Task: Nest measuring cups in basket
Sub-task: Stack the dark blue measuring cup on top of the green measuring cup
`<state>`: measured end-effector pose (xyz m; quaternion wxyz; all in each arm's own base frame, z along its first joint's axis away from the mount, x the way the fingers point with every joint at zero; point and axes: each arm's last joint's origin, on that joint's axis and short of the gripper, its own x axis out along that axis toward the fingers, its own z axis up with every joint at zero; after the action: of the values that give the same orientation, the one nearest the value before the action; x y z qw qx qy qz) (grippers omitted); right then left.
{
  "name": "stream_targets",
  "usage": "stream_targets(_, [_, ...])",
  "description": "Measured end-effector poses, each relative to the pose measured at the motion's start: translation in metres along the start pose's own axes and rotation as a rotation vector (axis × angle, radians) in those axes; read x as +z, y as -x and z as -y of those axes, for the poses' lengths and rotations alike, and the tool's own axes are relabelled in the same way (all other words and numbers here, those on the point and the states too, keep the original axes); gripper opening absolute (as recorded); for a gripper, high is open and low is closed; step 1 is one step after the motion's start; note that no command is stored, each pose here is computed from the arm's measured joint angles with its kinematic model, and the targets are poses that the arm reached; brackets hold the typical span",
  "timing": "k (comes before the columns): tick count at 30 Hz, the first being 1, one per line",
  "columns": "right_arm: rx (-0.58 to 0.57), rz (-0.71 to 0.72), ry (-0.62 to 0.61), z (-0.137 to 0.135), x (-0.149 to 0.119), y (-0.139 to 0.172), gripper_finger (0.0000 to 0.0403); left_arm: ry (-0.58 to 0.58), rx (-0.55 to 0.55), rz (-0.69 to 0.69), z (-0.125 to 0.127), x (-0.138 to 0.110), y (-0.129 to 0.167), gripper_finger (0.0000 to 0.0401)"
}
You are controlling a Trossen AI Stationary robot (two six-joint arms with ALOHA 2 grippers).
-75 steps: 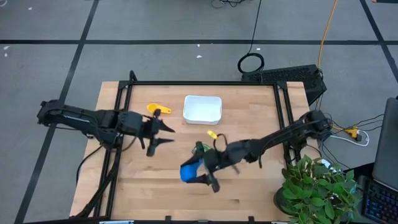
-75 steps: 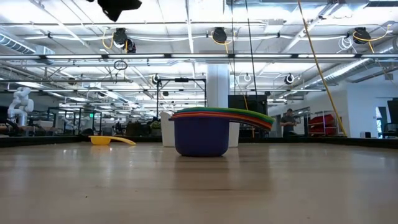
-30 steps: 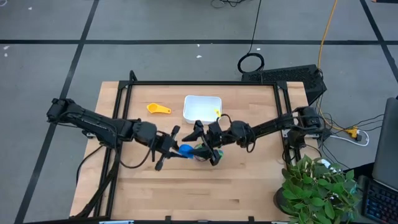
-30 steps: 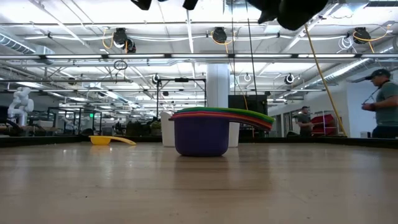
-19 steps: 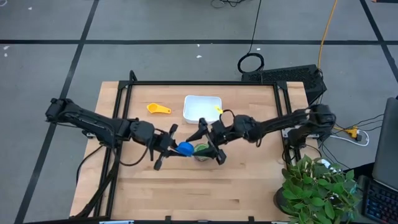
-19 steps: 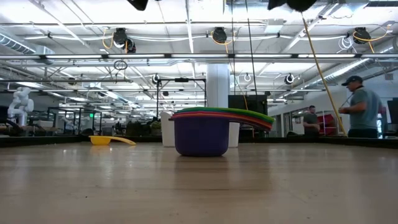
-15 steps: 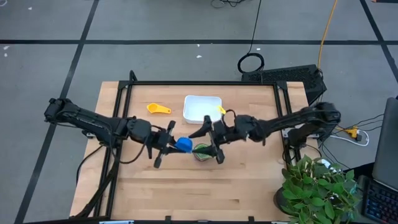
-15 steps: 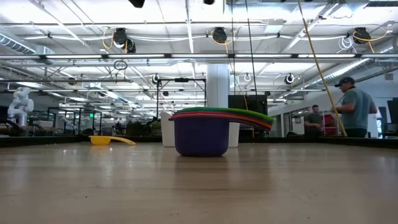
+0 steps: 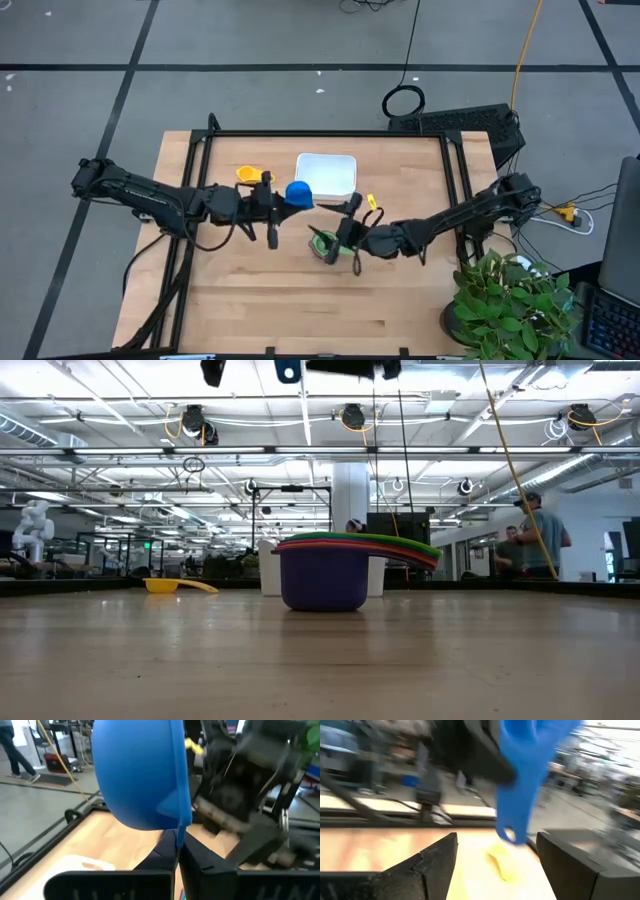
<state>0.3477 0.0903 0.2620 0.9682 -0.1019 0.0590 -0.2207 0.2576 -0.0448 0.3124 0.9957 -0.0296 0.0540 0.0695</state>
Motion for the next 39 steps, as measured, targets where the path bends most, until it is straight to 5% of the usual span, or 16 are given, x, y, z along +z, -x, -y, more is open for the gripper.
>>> stream_targets(6, [-0.164,0.011,-0.025,-0.006,-0.014,-0.012,0.0265,0.015,0.052,0.026,-0.001,0.002,0.0,0.0007])
stream_targets(13, [-0.22,0.078,-0.04,-0.006,-0.015,-0.02,0.0265,0.019,0.165,-0.002,-0.003,-0.006,-0.007,0.0008])
stream_targets(28, [-0.283,0.066,-0.053,0.01,-0.02,-0.034,0.0261,0.082,0.208,0.028,-0.001,-0.022,-0.035,0.0008])
stream_targets(39, [-0.292,0.069,-0.055,0.01,-0.02,-0.034,0.0139,0.099,0.221,0.034,-0.001,-0.022,-0.035,0.0005])
